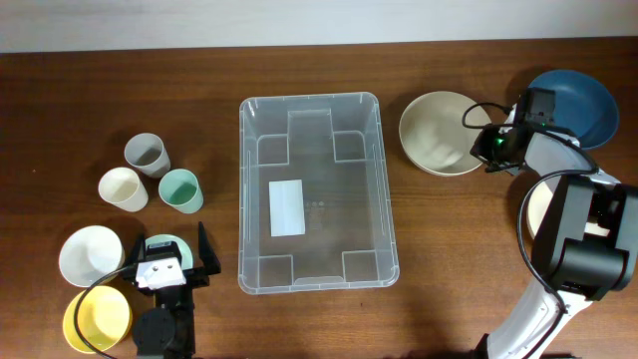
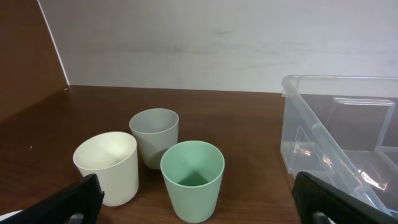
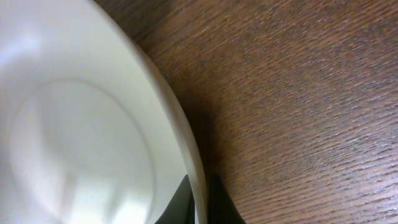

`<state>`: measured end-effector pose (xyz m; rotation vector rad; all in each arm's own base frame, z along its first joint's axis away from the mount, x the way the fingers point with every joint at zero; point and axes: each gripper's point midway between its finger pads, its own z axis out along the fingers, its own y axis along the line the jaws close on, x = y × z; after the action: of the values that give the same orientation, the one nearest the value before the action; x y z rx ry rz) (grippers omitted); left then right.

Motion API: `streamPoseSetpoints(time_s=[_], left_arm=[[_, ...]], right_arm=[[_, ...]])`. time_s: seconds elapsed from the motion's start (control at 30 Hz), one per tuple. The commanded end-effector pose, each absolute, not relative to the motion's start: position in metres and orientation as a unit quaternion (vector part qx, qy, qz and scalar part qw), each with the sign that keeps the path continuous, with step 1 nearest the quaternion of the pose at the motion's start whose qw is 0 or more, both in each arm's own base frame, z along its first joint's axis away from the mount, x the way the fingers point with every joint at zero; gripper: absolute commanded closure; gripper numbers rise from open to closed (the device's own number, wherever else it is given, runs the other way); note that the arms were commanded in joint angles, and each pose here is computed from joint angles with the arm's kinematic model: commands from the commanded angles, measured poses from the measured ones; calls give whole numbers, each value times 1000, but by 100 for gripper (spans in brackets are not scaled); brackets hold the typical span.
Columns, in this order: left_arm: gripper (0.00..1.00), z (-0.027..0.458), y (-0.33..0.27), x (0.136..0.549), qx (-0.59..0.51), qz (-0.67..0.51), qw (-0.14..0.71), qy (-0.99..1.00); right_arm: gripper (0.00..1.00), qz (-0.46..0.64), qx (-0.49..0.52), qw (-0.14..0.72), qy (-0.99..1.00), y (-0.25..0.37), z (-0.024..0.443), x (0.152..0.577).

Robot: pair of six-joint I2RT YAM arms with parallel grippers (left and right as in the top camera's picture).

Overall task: Pack container
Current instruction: 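Lower the right gripper and grasp the rim of the cream bowl, then lift the cream bowl and place it into the clear container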

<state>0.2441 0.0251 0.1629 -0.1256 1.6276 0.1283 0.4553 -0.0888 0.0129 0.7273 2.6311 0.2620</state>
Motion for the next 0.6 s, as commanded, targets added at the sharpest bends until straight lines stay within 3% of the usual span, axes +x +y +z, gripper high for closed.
streamPoseSetpoints(time_s=[0.0, 0.2, 0.37, 0.57], left_arm=[[1, 161, 27, 244, -61, 58, 684, 725], [1, 161, 27, 244, -61, 58, 684, 725], [1, 161, 27, 244, -61, 58, 684, 725], [1, 161, 27, 244, -61, 58, 684, 725]], right_arm=[[96, 100, 248, 262, 927, -90, 71, 471], [96, 93, 157, 404, 896, -64, 203, 475], [96, 99, 20, 467, 878, 13, 266, 465], [96, 134, -71, 447, 882, 101, 254, 458]])
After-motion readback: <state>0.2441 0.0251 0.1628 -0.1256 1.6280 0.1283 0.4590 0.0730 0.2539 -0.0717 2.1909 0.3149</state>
